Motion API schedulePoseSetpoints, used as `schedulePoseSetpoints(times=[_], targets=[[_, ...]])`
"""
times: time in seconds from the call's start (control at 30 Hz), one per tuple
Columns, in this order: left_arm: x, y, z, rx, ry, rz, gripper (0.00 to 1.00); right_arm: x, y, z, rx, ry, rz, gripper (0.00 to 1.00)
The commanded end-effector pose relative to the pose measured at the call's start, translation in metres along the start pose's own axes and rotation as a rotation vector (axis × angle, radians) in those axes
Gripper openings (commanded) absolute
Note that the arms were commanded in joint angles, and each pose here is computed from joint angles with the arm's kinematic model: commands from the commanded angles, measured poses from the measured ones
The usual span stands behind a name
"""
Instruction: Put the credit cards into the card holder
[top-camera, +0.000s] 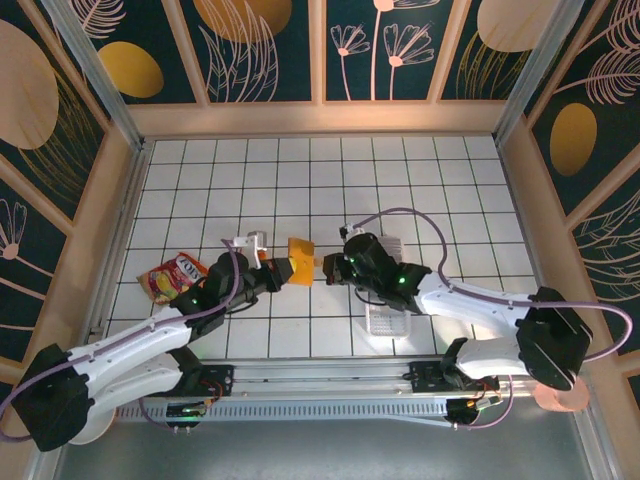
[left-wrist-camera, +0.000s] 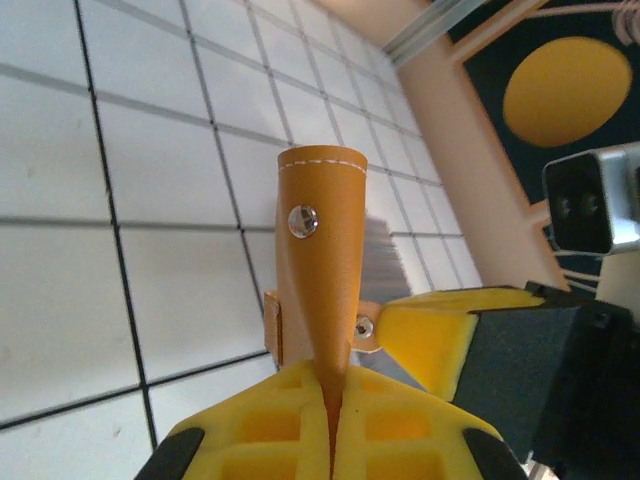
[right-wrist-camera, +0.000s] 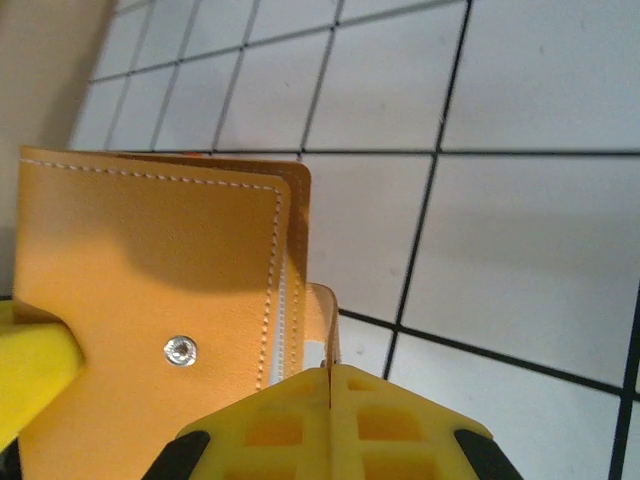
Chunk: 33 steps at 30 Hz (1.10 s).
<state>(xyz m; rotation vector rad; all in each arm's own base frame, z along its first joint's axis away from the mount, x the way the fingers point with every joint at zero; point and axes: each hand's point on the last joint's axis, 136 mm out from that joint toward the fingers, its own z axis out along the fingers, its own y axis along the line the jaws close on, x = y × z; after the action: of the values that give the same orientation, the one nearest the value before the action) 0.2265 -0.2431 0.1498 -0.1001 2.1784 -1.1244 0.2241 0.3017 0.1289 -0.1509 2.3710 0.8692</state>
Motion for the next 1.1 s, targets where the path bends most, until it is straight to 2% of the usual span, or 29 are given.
schedulePoseSetpoints(times=[0.0,0.07,0.13,0.2,0.27,0.4,0.47,0.53,0.67,0.77,0.83,0.97,1.07], targets=[[0.009,0.008,0.003,-0.010,0.020,-0.064,0.01,0.008,0.003,0.006,-0.040,0.009,0.036,0.00],[0.019,0.018,0.005,-0.024,0.044,-0.093,0.08,0.011,0.002,0.008,-0.045,0.011,0.039,0.00],[0.029,0.029,0.008,-0.045,0.071,-0.124,0.19,0.017,0.003,0.010,-0.057,0.030,0.037,0.00],[0.039,0.040,0.010,-0.074,0.098,-0.147,0.24,0.024,0.003,0.013,-0.061,0.052,0.033,0.00],[0.045,0.052,0.011,-0.114,0.109,-0.155,0.41,0.031,0.001,0.015,-0.063,0.069,0.040,0.00],[0.031,0.087,-0.001,-0.352,0.059,-0.030,0.69,0.035,0.010,0.016,-0.111,0.079,0.063,0.00],[0.020,0.096,-0.011,-0.441,0.017,0.009,0.78,0.034,0.018,0.013,-0.132,0.073,0.061,0.00],[0.017,0.091,-0.012,-0.423,0.005,0.011,0.82,0.033,0.024,0.011,-0.144,0.066,0.057,0.00],[0.012,0.071,-0.008,-0.321,-0.010,-0.029,0.83,0.027,0.033,0.004,-0.163,0.039,0.053,0.00],[0.002,0.062,-0.010,-0.306,-0.046,-0.044,0.82,0.023,0.037,-0.001,-0.177,0.022,0.053,0.00],[-0.006,0.055,-0.012,-0.291,-0.071,-0.047,0.76,0.021,0.039,-0.004,-0.182,0.014,0.054,0.00],[-0.019,0.034,-0.017,-0.218,-0.115,-0.055,0.50,0.017,0.042,-0.009,-0.197,-0.002,0.056,0.00],[-0.020,0.029,-0.017,-0.185,-0.121,-0.058,0.42,0.019,0.039,-0.008,-0.181,0.000,0.052,0.00]])
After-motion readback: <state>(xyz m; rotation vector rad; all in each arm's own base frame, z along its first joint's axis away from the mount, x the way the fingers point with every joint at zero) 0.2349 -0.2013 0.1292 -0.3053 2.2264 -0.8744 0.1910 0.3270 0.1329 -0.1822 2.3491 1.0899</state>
